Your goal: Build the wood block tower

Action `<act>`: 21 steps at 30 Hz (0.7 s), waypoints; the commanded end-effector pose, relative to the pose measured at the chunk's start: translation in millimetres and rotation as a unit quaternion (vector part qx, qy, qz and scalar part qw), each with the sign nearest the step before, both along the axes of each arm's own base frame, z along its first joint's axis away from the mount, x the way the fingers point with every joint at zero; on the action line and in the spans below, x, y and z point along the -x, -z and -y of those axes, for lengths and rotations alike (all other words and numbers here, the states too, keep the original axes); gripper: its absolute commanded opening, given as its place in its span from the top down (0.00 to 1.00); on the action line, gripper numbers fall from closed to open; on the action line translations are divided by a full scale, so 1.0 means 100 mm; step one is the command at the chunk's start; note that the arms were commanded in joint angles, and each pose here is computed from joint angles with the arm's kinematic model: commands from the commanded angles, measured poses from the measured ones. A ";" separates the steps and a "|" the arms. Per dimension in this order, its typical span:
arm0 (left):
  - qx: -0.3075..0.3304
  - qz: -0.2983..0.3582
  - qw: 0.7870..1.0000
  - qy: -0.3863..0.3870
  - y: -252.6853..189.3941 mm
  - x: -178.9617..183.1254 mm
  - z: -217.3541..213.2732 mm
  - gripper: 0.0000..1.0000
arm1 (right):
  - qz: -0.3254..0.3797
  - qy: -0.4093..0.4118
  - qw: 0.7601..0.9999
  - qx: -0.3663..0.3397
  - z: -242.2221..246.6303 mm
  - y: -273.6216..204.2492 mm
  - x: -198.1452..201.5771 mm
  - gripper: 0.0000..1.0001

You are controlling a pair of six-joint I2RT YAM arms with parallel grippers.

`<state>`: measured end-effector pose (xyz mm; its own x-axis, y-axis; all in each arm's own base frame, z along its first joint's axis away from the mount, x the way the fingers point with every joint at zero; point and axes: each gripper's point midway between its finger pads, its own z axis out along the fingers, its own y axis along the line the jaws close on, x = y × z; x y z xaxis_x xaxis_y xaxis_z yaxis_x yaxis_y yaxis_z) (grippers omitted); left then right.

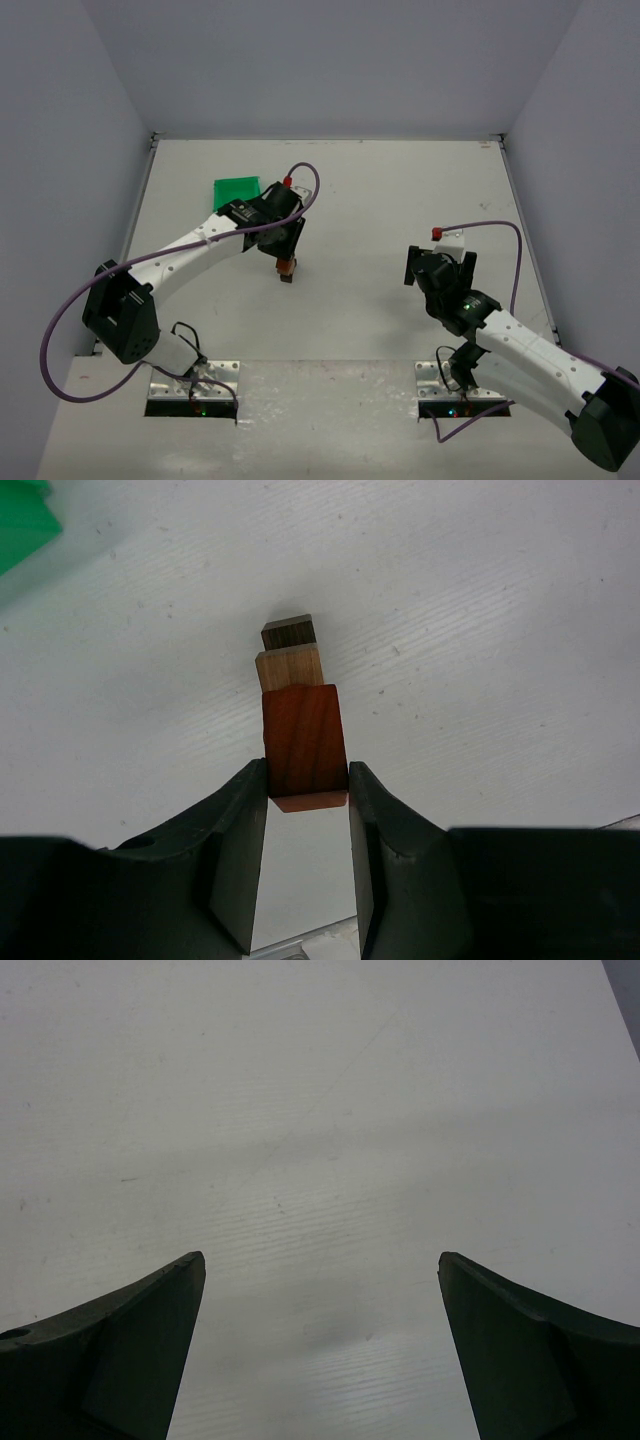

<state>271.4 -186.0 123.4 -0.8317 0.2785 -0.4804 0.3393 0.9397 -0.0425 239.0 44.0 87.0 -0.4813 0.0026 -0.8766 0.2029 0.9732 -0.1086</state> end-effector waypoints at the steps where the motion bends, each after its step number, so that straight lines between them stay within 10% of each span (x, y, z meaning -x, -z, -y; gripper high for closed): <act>1: 0.025 0.040 0.999 -0.009 -0.23 -0.14 0.06 0.95 | 0.024 0.016 1.000 -0.010 0.01 -0.13 -0.06 0.01; 21: 0.025 0.040 0.999 -0.013 -0.23 -0.14 0.06 0.79 | 0.021 0.016 1.000 -0.007 0.01 -0.12 -0.06 0.01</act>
<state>272.9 -184.8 123.7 -0.8303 0.2754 -0.4845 0.3331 0.9422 -0.0353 239.0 44.0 87.0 -0.4815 0.0024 -0.8764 0.2029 0.9731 -0.1088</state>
